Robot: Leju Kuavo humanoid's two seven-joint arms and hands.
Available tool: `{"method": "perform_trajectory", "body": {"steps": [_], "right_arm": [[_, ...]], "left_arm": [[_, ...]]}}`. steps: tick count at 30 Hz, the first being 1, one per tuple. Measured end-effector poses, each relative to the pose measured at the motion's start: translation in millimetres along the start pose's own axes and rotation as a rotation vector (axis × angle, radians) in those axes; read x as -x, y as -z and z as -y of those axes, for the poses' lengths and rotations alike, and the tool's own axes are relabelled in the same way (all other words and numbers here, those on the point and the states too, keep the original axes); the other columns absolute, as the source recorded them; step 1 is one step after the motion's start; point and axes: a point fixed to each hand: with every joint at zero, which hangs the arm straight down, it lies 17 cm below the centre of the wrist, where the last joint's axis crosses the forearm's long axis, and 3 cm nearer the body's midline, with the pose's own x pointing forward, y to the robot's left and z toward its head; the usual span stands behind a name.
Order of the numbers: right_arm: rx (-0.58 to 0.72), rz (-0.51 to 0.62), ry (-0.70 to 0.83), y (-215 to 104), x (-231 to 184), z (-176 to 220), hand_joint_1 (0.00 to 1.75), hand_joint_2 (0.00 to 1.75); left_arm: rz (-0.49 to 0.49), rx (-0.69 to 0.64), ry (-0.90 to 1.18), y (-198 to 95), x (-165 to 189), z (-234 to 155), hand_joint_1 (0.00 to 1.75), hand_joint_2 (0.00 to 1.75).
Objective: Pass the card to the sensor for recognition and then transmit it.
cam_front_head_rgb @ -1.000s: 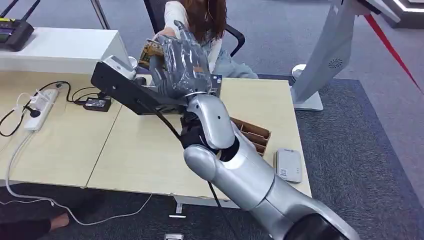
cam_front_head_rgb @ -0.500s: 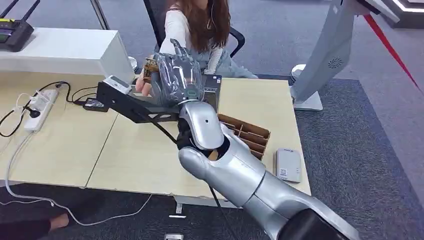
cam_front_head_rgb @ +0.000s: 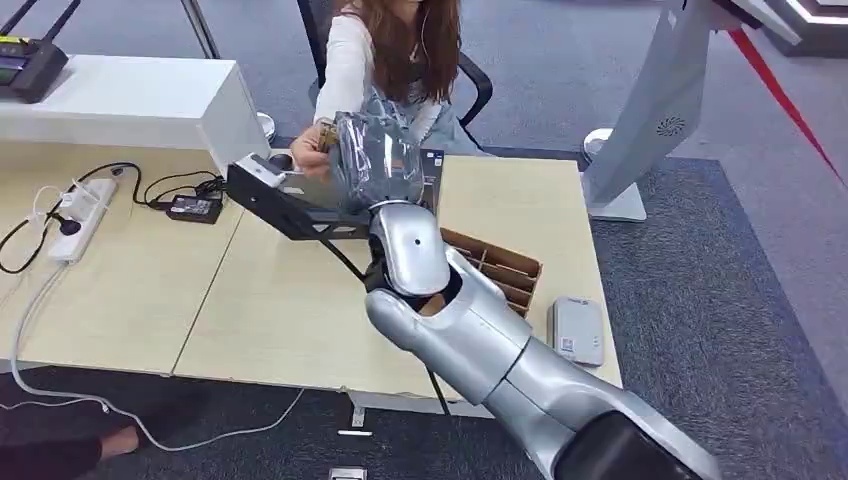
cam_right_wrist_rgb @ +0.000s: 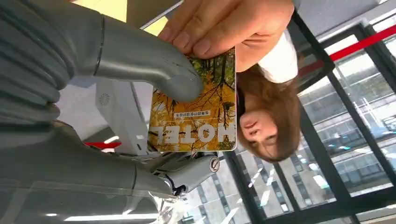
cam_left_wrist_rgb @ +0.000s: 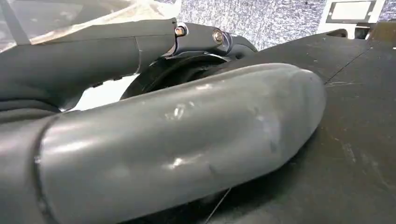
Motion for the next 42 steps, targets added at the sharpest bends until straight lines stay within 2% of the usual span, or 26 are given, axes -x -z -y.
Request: {"method": "perform_trajectory", "body": {"steps": [1,2,3,4,5,21,27,28,36,42], "right_arm": [[0.006,-0.002,0.001,0.7,2.5,0.2,1.50,1.75],[0.011,-0.002,-0.004,1.4,6.2,-0.3,0.52,1.75],[0.014,-0.002,-0.008,1.8,9.2,-1.4,0.00,1.75],[0.013,-0.004,-0.011,1.6,12.6,-3.1,0.00,1.75],[0.015,-0.006,-0.012,1.8,15.3,-3.7,0.00,0.00],[-0.001,0.007,0.096,0.7,30.4,-9.7,0.00,0.00],[0.000,0.048,0.217,-8.5,31.2,-7.3,0.00,0.00],[-0.001,0.053,0.233,-12.3,33.6,-6.7,0.00,1.75],[0.018,0.103,0.303,-64.3,59.6,12.8,0.00,1.75],[0.066,0.091,0.349,-104.6,86.2,25.0,0.00,1.75]], "left_arm": [[-0.001,0.000,0.001,0.0,0.2,0.0,0.00,0.00],[-0.003,-0.001,0.002,0.0,0.5,-0.1,0.00,0.00],[-0.005,-0.001,0.004,0.0,0.7,-0.1,0.00,0.00],[-0.005,-0.002,0.005,0.0,0.8,-0.2,0.00,0.00],[-0.005,-0.002,0.006,0.0,0.9,-0.3,0.00,0.00],[-0.005,-0.008,0.023,0.2,1.3,-1.5,0.00,0.00],[-0.005,-0.007,0.023,0.2,1.2,-1.4,0.00,0.00],[-0.004,-0.007,0.022,0.1,1.1,-1.2,0.00,0.00],[-0.020,-0.010,0.002,0.5,4.8,-1.0,0.00,0.00],[-0.042,-0.013,-0.020,0.5,8.6,-0.8,0.00,0.00]]}}
